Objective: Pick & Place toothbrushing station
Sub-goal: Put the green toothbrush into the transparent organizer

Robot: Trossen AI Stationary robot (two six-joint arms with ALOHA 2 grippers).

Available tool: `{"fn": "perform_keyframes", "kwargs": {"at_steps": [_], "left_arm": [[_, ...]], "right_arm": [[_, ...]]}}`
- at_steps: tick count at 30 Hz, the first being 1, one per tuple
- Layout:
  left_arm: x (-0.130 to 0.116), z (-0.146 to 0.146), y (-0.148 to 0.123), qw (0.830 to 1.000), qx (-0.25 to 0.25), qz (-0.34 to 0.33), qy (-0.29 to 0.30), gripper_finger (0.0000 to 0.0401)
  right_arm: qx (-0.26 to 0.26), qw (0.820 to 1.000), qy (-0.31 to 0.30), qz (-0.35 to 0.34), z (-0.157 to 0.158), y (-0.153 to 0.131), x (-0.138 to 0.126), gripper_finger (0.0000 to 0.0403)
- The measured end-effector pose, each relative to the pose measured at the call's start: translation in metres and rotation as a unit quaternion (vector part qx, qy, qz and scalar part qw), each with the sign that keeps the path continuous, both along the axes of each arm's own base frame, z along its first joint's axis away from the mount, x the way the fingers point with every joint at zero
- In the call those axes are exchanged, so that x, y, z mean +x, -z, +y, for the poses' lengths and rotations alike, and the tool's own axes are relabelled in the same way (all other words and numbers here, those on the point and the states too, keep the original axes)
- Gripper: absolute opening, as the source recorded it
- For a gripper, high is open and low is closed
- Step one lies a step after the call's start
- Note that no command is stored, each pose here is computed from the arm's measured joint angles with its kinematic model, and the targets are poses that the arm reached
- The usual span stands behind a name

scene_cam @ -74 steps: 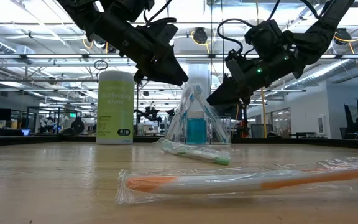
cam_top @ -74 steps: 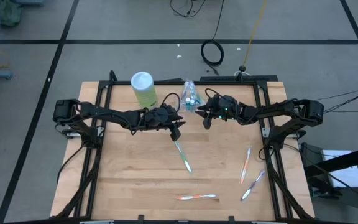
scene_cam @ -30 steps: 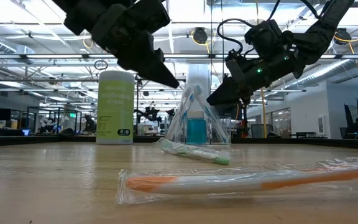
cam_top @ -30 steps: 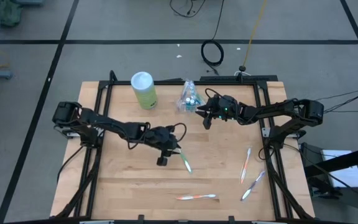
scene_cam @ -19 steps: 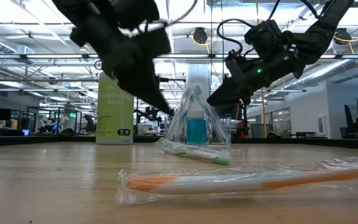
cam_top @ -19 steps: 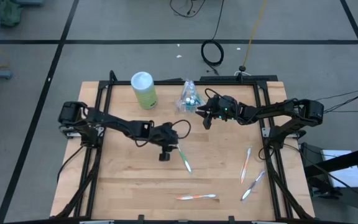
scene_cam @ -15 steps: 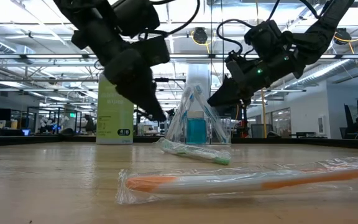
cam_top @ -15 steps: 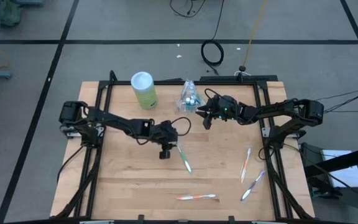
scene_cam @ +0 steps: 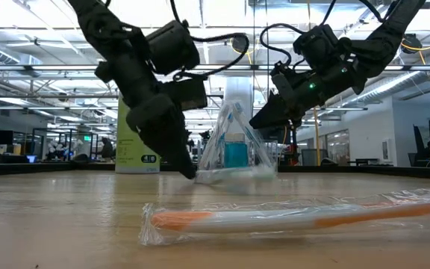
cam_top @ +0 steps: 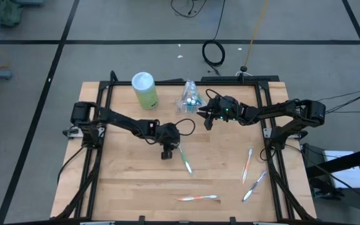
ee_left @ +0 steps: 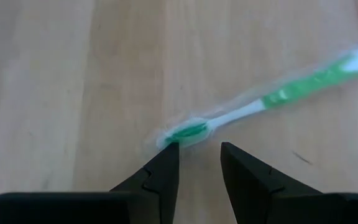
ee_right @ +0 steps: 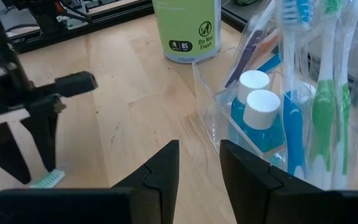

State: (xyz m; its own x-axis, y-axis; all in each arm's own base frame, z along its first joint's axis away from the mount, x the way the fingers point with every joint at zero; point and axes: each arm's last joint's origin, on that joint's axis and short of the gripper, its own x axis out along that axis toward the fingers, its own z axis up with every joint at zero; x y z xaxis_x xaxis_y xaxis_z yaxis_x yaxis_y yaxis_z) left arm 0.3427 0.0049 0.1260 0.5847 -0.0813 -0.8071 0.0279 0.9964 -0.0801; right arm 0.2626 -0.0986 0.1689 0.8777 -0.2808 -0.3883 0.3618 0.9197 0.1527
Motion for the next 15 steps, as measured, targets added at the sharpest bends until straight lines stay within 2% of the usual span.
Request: {"fn": "perform_keyframes", "kwargs": {"at_steps": [3, 11, 15], "left_arm": [[0.0015, 0.0042, 0.0049, 1.0, 0.017, 0.001, 0.002, 0.0124], [0.0009, 0.0087, 0.0036, 1.0, 0.018, 0.001, -0.006, 0.0124], [0.0038, 0.0021, 0.0014, 0.999, 0.028, -0.021, 0.033, 0.0124]], "right_arm": [[0.0, 1.0, 0.0, 0.0, 0.0, -0.0001, 0.0, 0.0112], [0.0, 1.0, 0.0, 0.0, 0.0, 0.0, 0.0, 0.0111], [0.0, 1.0, 0.0, 0.0, -0.0001, 0.0001, -0.0001, 0.0112]]}}
